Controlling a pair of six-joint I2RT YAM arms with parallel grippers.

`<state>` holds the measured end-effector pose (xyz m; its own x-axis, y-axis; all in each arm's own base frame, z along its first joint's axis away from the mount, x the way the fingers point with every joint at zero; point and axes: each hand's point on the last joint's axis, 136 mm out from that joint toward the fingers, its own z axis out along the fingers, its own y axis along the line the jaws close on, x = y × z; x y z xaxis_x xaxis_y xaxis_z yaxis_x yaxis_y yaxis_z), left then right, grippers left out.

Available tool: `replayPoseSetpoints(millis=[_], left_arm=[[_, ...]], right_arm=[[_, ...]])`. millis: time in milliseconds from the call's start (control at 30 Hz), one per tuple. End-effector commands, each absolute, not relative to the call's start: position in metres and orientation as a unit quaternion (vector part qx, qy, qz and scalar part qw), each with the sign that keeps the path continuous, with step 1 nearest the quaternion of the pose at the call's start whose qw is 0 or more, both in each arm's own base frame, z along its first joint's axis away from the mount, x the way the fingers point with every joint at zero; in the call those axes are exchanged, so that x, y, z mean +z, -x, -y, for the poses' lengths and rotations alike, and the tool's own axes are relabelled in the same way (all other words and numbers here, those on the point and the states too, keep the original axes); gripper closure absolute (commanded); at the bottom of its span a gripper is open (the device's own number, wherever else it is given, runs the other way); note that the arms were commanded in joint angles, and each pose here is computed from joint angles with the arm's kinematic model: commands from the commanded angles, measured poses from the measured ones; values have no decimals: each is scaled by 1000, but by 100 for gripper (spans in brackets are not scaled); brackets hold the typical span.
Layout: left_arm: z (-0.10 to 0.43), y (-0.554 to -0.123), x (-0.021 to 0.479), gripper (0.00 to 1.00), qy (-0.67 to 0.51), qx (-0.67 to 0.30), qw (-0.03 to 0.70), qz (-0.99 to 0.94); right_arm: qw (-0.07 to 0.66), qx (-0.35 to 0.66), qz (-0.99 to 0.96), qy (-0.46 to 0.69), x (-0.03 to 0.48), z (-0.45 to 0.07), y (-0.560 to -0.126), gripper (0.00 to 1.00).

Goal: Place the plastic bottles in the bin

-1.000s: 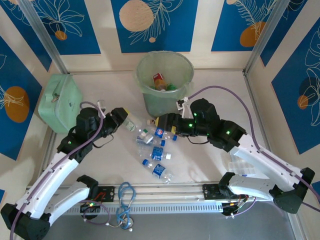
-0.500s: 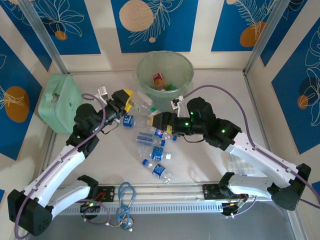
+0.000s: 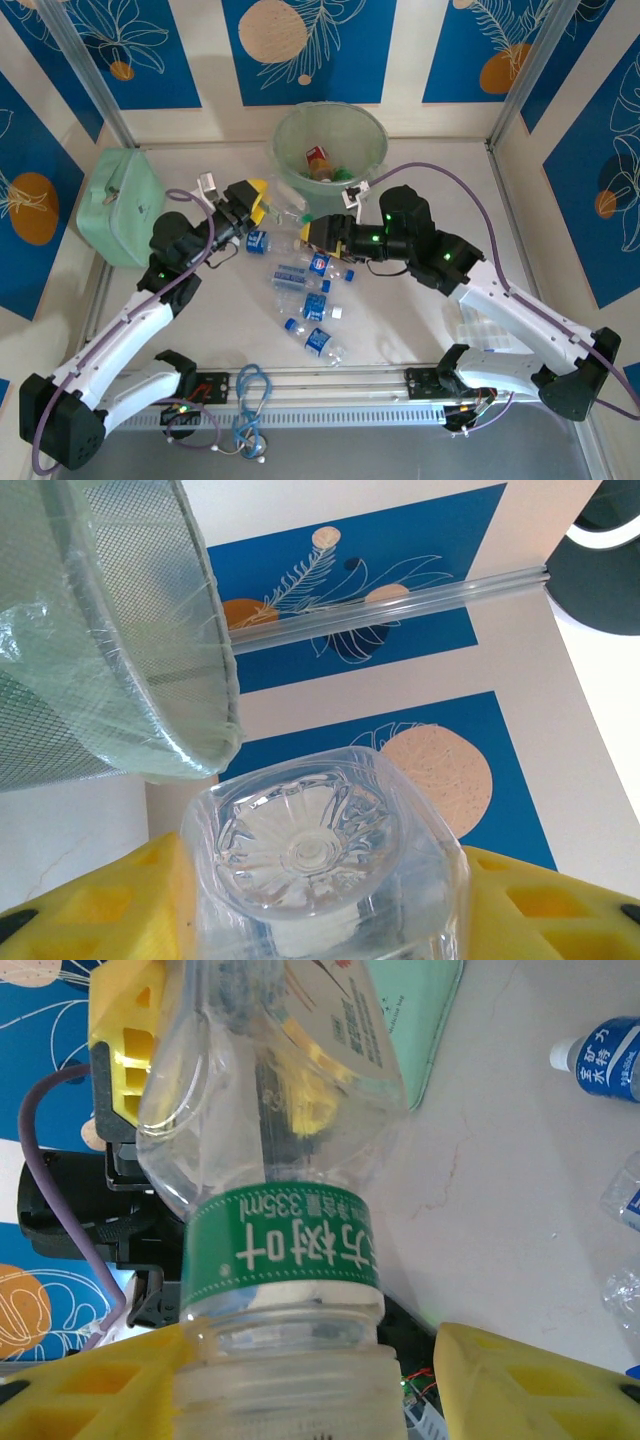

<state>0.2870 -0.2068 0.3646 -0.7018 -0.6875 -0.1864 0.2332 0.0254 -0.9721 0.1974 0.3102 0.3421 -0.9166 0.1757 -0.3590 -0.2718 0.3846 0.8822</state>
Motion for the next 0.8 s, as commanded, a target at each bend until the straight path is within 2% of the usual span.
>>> replayPoseSetpoints(millis=[0,67,233,300,467,767], left_arm=[[208,-279,378,53,155,-693,345,-614],[208,-279,375,54,154,-692,342,-616],[207,-279,369,53,158,-684,344,-624],[207,-278,368,48,156,-678,347,-629],[200,-275,361,0,151,-628,367,-670],[176,-259,360,0,108,-506,425,-743]], right_arm=[[213,560,-800,31,356,-310,-202,46],[213,559,-801,30,355,-310,-203,52],[214,556,-803,30,356,-310,-203,60],[216,552,-805,29,355,-308,-204,61],[223,537,-813,23,358,-300,-209,64],[270,516,-813,2,387,-267,-248,64]])
